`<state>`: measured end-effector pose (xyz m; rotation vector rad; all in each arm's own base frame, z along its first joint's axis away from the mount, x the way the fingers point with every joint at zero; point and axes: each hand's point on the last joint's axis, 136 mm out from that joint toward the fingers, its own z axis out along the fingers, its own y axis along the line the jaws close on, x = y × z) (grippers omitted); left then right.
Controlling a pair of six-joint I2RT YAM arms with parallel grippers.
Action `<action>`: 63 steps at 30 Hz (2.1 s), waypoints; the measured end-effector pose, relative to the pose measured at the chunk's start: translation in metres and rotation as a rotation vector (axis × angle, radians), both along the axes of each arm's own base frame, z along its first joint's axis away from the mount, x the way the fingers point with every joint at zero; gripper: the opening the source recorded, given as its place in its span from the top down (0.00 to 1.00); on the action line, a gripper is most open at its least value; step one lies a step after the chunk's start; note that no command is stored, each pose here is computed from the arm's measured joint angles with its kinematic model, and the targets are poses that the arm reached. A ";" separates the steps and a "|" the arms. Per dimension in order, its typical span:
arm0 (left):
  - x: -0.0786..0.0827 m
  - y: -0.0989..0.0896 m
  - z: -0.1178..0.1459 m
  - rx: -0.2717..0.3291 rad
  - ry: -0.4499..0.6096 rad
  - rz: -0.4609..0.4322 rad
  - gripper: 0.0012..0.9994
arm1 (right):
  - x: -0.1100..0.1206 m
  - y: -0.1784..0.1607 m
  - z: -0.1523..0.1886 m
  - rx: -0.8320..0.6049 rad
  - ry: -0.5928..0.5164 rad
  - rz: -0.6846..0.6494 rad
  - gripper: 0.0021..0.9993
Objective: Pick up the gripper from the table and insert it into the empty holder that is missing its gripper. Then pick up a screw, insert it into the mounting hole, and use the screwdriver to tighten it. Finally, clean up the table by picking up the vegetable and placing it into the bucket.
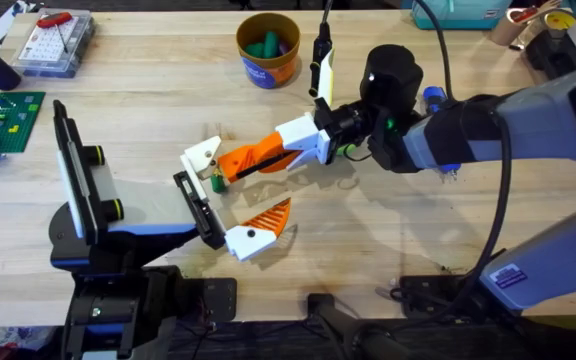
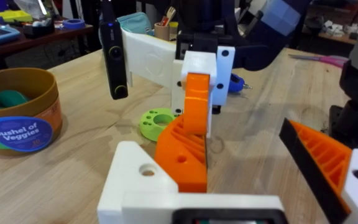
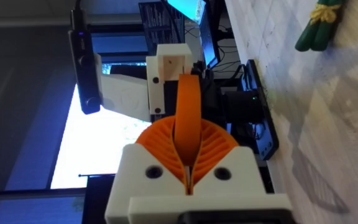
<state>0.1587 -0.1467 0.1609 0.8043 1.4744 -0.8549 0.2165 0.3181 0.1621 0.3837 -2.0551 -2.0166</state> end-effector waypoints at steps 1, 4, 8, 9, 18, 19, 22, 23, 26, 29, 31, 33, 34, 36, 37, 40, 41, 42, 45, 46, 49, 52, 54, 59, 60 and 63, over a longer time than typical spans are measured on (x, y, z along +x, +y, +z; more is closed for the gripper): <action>0.000 0.000 0.000 0.000 0.004 0.004 0.01 | 0.000 0.000 -0.001 -0.003 0.006 0.002 0.98; 0.001 0.001 -0.001 0.000 0.007 0.008 0.01 | -0.001 -0.001 -0.001 -0.002 0.004 0.005 0.99; 0.001 0.001 -0.001 0.000 0.007 0.007 0.01 | -0.003 -0.001 0.000 0.004 -0.002 0.017 0.99; 0.001 0.001 -0.001 0.000 0.007 0.007 0.01 | -0.003 -0.002 0.001 0.005 -0.003 0.021 0.99; 0.001 0.001 -0.001 0.000 0.007 0.008 0.01 | -0.007 -0.003 0.002 0.016 -0.017 0.048 0.99; 0.001 0.001 -0.001 0.000 0.007 0.008 0.01 | -0.008 -0.004 0.003 0.016 -0.017 0.051 0.99; 0.001 0.001 -0.001 0.000 0.007 0.008 0.01 | -0.010 -0.004 0.003 0.020 -0.021 0.062 0.99; 0.001 0.001 -0.001 0.000 0.007 0.008 0.01 | -0.010 -0.004 0.004 0.024 -0.028 0.067 0.99; 0.001 0.001 -0.001 0.000 0.007 0.007 0.01 | -0.009 -0.004 0.008 0.035 -0.046 0.075 0.99; 0.001 0.001 -0.001 0.000 0.007 0.008 0.01 | -0.008 -0.003 0.012 0.041 -0.058 0.078 0.99; 0.001 0.001 -0.001 0.000 0.007 0.008 0.01 | -0.007 -0.003 0.012 0.042 -0.059 0.077 0.99; 0.001 0.001 -0.001 0.000 0.007 0.008 0.01 | -0.007 -0.002 0.012 0.041 -0.058 0.076 0.99; 0.001 0.001 -0.001 0.000 0.007 0.007 0.01 | -0.007 -0.002 0.012 0.041 -0.058 0.073 0.99; 0.001 0.001 -0.001 0.000 0.007 0.008 0.01 | -0.006 -0.002 0.012 0.040 -0.058 0.067 0.99; 0.001 0.001 -0.001 0.000 0.007 0.008 0.01 | -0.005 -0.002 0.012 0.040 -0.059 0.064 0.99; 0.001 0.001 -0.001 0.000 0.007 0.008 0.01 | -0.004 -0.001 0.012 0.039 -0.059 0.054 0.98; 0.001 0.001 -0.001 0.000 0.007 0.008 0.01 | -0.003 -0.001 0.011 0.039 -0.059 0.051 0.99; 0.001 0.001 -0.001 0.000 0.007 0.007 0.01 | -0.003 0.000 0.011 0.038 -0.059 0.046 0.99; 0.001 0.001 -0.001 0.000 0.007 0.007 0.01 | -0.001 0.001 0.011 0.037 -0.059 0.035 0.99; 0.001 0.001 -0.001 0.000 0.007 0.007 0.01 | -0.001 0.002 0.011 0.036 -0.059 0.033 0.99; 0.001 0.001 -0.001 0.000 0.007 0.007 0.01 | -0.003 0.004 0.011 0.036 -0.059 0.038 0.98; 0.001 0.001 -0.001 0.000 0.007 0.008 0.01 | -0.005 0.005 0.011 0.036 -0.059 0.042 0.99; 0.001 0.001 -0.001 0.000 0.007 0.008 0.01 | -0.005 0.006 0.011 0.036 -0.059 0.041 0.99; 0.001 0.001 -0.001 0.000 0.007 0.008 0.01 | -0.004 0.006 0.011 0.036 -0.060 0.034 0.98; 0.001 0.001 -0.001 0.000 0.007 0.008 0.01 | -0.003 0.006 0.011 0.035 -0.059 0.030 0.99; 0.001 0.001 -0.001 0.000 0.007 0.009 0.01 | -0.002 0.008 0.011 0.034 -0.061 0.020 0.99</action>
